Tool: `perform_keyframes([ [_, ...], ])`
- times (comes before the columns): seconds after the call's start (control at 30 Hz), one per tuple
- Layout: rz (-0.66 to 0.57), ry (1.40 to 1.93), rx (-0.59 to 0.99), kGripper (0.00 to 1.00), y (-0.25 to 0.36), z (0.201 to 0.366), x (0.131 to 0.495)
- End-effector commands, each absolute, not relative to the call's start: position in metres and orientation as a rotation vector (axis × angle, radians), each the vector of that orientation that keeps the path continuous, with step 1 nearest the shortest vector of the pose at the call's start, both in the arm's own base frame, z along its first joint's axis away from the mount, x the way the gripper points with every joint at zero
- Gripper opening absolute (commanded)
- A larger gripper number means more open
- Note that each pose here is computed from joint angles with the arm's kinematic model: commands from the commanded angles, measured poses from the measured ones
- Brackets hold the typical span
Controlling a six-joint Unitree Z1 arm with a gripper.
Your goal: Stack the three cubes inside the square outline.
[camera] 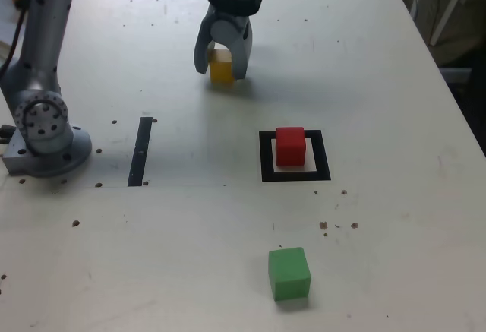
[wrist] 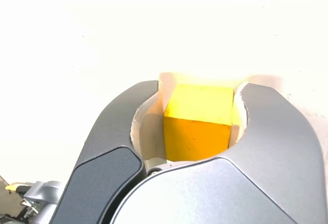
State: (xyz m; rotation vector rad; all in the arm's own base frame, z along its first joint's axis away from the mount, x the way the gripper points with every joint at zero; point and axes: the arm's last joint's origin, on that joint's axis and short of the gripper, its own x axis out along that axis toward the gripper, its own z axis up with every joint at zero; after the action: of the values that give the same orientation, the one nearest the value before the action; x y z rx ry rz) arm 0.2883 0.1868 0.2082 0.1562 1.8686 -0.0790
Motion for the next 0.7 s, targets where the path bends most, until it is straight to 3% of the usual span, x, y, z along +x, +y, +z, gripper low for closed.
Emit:
perform_keyframes([
  [0.0, -0.075, 1.860, 0.164, 0.27, 0.182, 0.214, 0.290],
  [0.43, -0.027, 1.821, 0.192, 0.26, 0.115, 0.272, 0.315],
  [0.67, -0.008, 1.813, 0.131, 0.26, 0.074, 0.291, 0.327],
])
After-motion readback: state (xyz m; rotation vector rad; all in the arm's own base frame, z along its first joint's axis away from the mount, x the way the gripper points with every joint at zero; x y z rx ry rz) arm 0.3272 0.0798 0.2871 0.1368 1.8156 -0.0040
